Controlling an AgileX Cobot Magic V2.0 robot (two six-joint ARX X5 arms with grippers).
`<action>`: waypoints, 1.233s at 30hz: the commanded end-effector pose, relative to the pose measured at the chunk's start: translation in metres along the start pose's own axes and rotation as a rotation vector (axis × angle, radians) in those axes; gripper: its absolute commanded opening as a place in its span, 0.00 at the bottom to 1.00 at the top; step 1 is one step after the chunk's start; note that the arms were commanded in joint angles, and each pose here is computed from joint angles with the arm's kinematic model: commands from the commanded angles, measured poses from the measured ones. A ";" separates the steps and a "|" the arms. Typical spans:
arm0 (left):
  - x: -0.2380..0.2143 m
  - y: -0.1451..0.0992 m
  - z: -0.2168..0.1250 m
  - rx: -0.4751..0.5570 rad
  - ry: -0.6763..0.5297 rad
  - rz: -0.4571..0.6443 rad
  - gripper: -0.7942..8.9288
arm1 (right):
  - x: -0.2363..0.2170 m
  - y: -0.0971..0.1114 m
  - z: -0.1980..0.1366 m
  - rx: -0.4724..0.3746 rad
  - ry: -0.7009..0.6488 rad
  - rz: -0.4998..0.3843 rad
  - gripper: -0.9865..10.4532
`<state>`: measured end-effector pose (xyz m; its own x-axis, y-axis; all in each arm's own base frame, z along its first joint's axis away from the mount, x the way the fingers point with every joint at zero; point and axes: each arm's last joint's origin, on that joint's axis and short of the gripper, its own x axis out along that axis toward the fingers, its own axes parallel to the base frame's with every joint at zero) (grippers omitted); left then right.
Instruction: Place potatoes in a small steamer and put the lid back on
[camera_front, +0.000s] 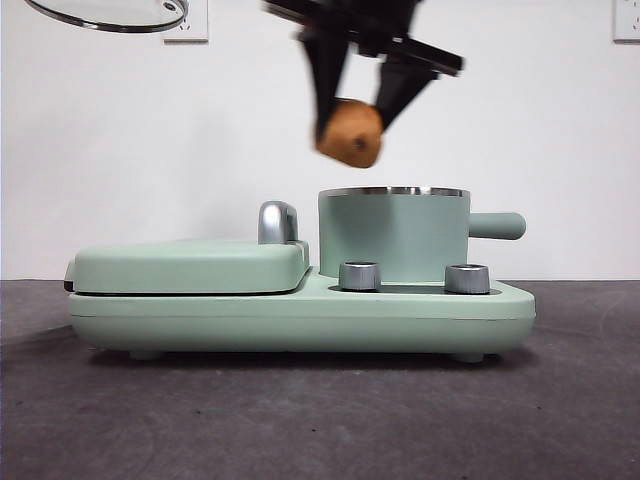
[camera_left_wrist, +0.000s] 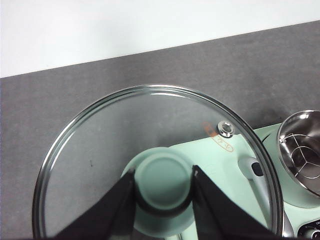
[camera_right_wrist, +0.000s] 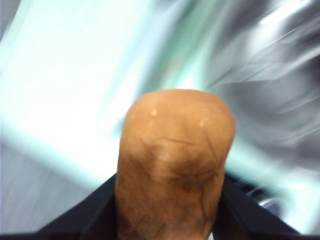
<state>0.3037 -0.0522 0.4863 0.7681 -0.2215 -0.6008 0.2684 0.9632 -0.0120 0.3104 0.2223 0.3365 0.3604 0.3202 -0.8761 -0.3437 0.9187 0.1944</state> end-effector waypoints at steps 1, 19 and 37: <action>-0.009 -0.001 0.007 0.011 -0.057 -0.001 0.09 | -0.002 -0.018 0.016 -0.003 -0.071 -0.001 0.16; -0.006 -0.001 0.006 0.011 -0.045 -0.002 0.09 | 0.054 -0.082 0.040 0.128 -0.042 0.014 0.16; -0.006 -0.002 0.005 0.008 -0.037 -0.003 0.09 | 0.061 -0.081 0.039 0.118 0.007 0.009 0.38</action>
<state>0.3030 -0.0523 0.4854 0.7610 -0.2214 -0.6098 0.2691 0.9630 -0.0138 0.3891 0.1715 0.2806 0.3318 0.3134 -0.8898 -0.2189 0.9431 0.2505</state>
